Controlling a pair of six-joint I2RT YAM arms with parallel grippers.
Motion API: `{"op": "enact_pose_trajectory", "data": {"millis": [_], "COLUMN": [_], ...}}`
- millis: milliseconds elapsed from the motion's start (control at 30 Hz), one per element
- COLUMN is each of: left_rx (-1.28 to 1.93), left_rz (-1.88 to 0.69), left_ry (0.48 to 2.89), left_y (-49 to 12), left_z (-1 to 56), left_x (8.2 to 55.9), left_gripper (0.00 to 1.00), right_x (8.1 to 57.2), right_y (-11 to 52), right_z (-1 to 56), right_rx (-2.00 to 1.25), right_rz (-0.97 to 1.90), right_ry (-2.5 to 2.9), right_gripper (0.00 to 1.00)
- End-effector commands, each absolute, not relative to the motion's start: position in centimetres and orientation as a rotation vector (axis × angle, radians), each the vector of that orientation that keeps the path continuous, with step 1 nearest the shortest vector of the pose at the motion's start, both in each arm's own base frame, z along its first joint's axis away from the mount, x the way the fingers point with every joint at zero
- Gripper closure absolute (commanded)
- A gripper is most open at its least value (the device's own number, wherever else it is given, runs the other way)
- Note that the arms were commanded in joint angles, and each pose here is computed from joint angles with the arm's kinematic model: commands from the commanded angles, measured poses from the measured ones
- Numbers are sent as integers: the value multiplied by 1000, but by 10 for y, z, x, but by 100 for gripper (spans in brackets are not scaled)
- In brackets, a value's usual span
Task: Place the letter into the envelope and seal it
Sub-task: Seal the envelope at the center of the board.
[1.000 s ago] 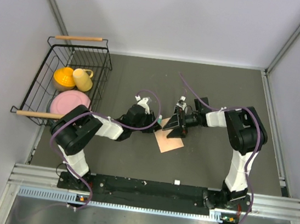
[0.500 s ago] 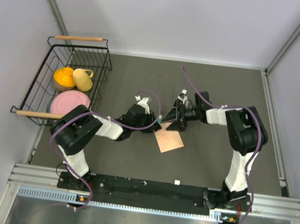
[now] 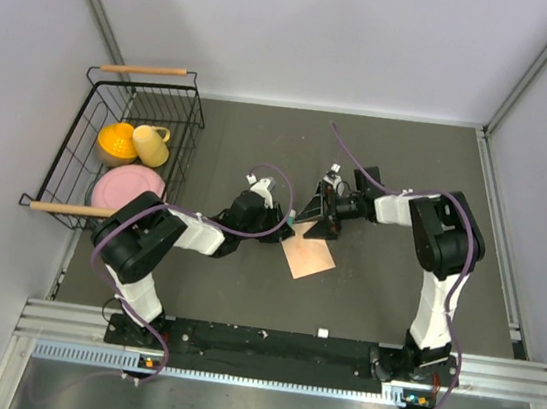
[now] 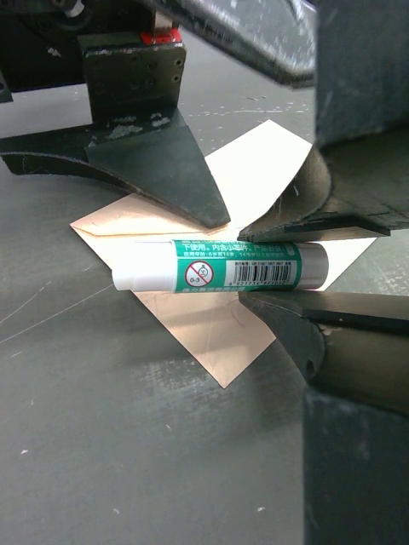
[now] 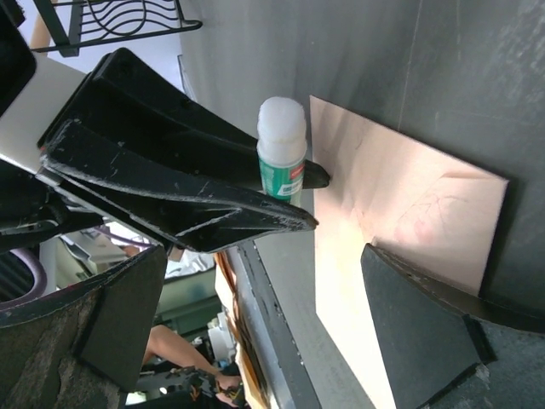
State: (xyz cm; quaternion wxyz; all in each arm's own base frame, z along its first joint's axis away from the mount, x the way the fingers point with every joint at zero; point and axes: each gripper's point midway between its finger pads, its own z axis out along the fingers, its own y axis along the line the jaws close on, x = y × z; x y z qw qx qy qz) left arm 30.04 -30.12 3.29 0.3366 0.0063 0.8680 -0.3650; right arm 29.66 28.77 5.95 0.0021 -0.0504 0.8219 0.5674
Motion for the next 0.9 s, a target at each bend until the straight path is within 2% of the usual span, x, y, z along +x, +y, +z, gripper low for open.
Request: {"op": "enact_pose_trajectory", "data": {"millis": [0, 133, 300, 567, 867], "left_rx": [31, 30, 28, 26, 36], "left_rz": [-965, -966, -963, -961, -967], "left_ry": [2236, 2239, 2239, 2242, 2236], "left_y": [-305, -305, -304, -302, -304], "left_z": [40, 39, 39, 38, 40], "left_x": [307, 307, 306, 305, 306], "left_gripper": [100, 100, 100, 100, 100], "right_x": [290, 269, 260, 264, 264], "right_y": [290, 292, 290, 276, 288], "right_z": [102, 110, 79, 34, 103], "right_rx": [-285, -315, -245, -194, -321], "right_rz": [1800, 1839, 1799, 1559, 1853], "right_ry": [2465, 2486, 2578, 2729, 2474], "right_gripper": [3, 3, 3, 2, 2]}}
